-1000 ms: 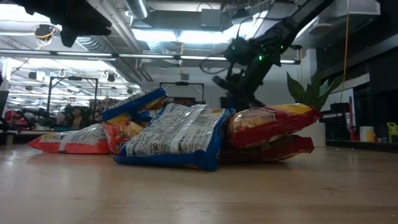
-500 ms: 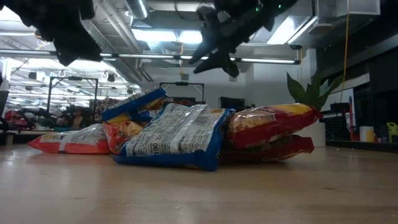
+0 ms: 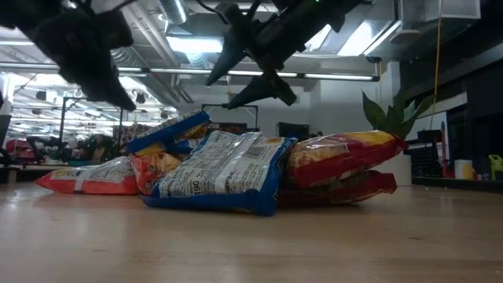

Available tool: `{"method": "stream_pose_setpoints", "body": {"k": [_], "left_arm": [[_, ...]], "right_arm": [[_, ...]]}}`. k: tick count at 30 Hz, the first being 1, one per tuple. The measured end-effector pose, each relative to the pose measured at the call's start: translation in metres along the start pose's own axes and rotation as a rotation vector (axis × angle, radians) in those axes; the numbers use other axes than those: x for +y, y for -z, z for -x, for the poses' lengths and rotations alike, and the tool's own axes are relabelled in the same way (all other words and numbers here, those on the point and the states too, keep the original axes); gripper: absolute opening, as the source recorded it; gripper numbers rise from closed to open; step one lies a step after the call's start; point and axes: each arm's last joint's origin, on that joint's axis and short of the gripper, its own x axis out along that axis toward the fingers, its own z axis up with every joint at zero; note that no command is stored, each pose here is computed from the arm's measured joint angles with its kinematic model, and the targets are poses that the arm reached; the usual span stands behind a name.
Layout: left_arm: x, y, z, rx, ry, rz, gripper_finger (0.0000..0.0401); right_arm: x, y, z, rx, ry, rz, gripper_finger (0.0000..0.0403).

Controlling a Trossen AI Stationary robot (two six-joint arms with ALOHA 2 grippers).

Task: Sort Maruchan noodles
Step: Put the blue noodle pack into the black bin

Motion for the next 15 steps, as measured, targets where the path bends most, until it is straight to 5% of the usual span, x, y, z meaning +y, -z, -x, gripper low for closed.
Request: {"method": "stream_pose_setpoints", "body": {"k": [15], "left_arm": [[0.016,0.045,-0.023,-0.060,0.053,0.170,0.0001]], "right_arm": [[-0.001,-0.001,-0.007,-0.057,0.010,-0.082,0.0222]]}}
